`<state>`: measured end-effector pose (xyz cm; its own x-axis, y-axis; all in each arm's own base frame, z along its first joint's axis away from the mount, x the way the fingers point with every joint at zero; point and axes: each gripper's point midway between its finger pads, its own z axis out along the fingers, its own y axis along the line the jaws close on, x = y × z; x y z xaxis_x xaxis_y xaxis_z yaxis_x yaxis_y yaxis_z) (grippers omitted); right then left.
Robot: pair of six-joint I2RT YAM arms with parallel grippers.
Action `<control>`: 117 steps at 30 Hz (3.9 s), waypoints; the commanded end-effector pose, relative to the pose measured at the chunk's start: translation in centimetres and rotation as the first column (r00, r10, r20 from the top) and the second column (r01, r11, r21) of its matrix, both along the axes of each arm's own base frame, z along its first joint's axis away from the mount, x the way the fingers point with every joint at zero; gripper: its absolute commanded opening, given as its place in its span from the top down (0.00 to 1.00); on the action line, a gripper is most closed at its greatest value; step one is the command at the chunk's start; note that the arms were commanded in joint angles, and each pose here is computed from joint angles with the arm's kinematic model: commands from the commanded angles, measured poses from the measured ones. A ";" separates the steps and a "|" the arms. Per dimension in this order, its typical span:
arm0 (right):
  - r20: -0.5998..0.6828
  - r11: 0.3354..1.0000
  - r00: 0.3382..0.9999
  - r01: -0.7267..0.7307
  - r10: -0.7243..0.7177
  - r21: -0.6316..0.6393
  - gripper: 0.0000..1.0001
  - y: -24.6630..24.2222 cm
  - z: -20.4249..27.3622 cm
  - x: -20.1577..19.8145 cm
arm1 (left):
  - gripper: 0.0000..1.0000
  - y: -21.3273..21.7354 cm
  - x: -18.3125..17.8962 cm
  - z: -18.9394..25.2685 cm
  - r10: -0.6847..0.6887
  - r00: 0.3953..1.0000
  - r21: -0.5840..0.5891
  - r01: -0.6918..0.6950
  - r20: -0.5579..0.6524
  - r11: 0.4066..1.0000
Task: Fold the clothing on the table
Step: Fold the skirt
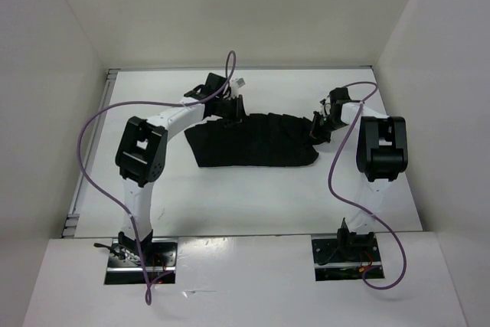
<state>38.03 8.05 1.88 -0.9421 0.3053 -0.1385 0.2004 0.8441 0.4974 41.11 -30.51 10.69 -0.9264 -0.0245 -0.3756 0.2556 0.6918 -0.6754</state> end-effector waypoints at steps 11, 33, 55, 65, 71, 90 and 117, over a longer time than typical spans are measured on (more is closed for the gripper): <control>0.073 1.000 0.997 -0.016 0.016 0.002 1.00 1.0 3.2 0.3 | 1.00 -3.5 3.0 -4.6 0.029 0.998 -0.044 -0.031 -0.052 0.999; 0.475 0.942 0.850 -0.316 0.229 0.111 1.00 13.3 21.4 0.4 | 1.00 -6.4 3.2 -8.2 0.051 0.998 0.095 -0.047 -0.043 0.994; 0.412 0.967 0.877 -0.252 0.248 -0.046 1.00 9.3 19.3 -1.0 | 1.00 13.2 4.3 1.8 0.416 0.888 0.324 -0.458 0.194 0.828; 0.378 0.971 0.895 -0.232 0.238 -0.060 1.00 8.6 18.7 -1.2 | 1.00 17.3 2.3 -6.0 0.492 0.858 0.534 -0.488 0.147 0.691; 0.383 0.974 0.896 -0.220 0.227 -0.062 1.00 8.6 19.0 -0.7 | 1.00 16.7 1.5 -8.1 0.467 0.879 0.559 -0.438 0.100 0.704; 0.347 0.865 0.805 -0.501 0.482 -0.039 1.00 24.3 14.6 0.3 | 1.00 10.1 -2.5 -10.6 0.326 0.943 0.442 -0.267 -0.062 0.857; 0.662 0.918 0.693 -0.397 0.286 0.018 0.37 23.4 26.9 1.1 | 0.34 17.0 -1.7 8.2 0.352 0.912 0.185 -0.391 0.211 0.902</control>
<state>38.18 33.87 30.14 -0.6917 0.0281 -0.7216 -0.5455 0.6346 0.5475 42.02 -10.54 22.82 -0.6657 -0.2758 -0.6934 -0.0263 0.9373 -0.3475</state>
